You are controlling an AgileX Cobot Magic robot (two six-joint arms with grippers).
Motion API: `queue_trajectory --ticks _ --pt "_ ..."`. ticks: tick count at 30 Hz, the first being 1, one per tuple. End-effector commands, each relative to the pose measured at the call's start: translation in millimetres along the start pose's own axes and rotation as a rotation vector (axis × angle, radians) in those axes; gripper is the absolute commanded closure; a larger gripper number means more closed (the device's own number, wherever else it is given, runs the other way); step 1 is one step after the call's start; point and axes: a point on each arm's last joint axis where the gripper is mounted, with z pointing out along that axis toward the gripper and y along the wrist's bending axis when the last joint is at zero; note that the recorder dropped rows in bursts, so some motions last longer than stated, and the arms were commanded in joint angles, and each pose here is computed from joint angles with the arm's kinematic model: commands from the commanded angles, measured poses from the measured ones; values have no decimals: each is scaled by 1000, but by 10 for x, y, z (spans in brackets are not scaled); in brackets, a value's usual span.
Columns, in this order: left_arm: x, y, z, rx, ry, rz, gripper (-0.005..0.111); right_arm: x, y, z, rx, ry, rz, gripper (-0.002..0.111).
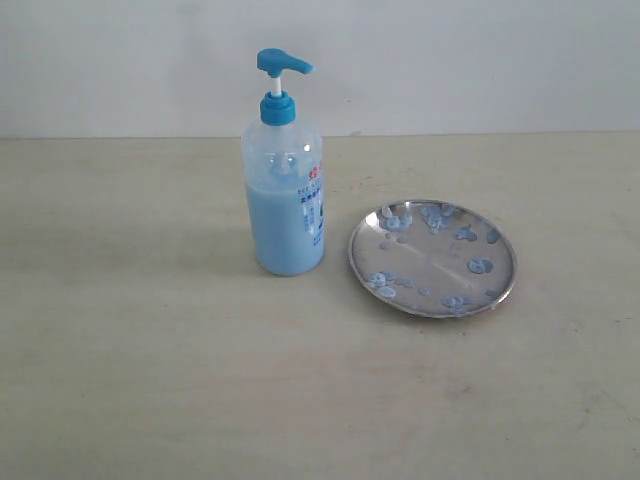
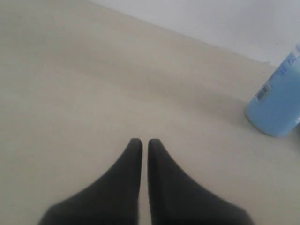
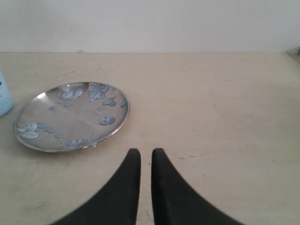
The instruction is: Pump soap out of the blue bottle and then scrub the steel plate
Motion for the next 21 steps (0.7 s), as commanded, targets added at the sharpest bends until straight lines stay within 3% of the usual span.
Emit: queue_trajectory --ticks 1,4,21 --pt "4 14 -5 -28 4 12 102 -5 -2 -5 5 -10 9 109" --pt "-43 25 0 -55 -61 99 102 -5 -2 -5 5 -10 9 109" --pt "-55 15 0 -43 -74 110 102 -5 -2 -5 5 -10 9 109"
